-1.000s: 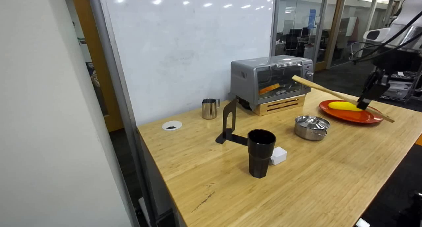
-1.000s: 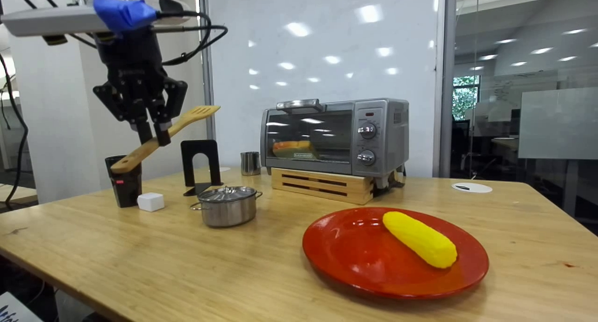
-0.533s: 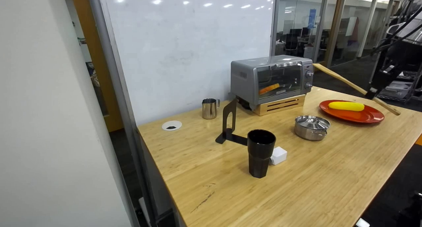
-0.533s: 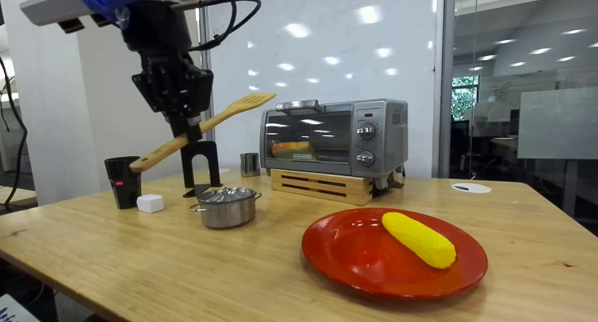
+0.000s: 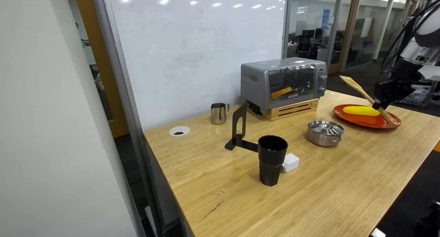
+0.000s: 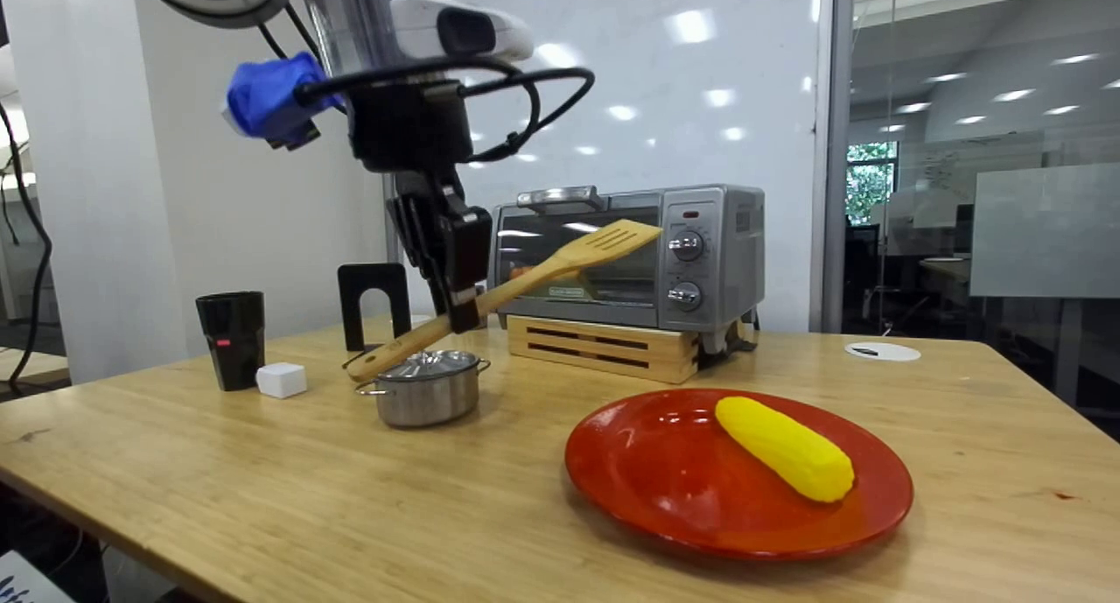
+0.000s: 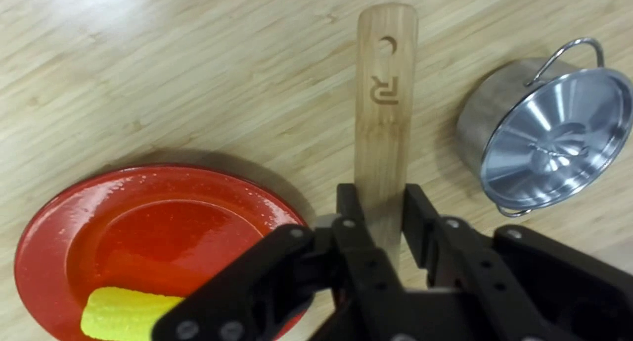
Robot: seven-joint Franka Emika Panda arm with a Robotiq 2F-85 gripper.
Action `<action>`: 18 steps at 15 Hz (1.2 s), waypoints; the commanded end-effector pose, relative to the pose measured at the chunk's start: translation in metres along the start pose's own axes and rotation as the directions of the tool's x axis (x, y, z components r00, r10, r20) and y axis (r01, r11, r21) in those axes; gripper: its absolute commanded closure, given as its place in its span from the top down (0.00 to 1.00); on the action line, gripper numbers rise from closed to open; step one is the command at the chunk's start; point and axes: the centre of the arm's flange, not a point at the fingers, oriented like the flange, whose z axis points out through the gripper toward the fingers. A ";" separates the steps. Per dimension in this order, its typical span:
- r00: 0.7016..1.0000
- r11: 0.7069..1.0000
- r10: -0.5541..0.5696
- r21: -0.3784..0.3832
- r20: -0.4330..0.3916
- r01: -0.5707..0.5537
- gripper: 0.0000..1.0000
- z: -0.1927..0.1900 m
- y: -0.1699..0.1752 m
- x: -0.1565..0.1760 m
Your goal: Put the spatula on the plate.
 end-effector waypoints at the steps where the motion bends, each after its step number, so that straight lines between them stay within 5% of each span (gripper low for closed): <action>1: 0.979 0.979 0.204 0.007 -0.017 -0.204 0.06 0.036 0.007 0.024; 6: 0.888 0.888 0.460 0.012 -0.007 -0.460 0.06 0.062 -0.006 0.012; 13: 0.850 0.854 0.520 -0.039 0.087 -0.518 0.06 0.077 -0.050 -0.007; 18: 0.766 0.769 0.638 -0.107 0.069 -0.631 0.06 0.085 -0.042 0.002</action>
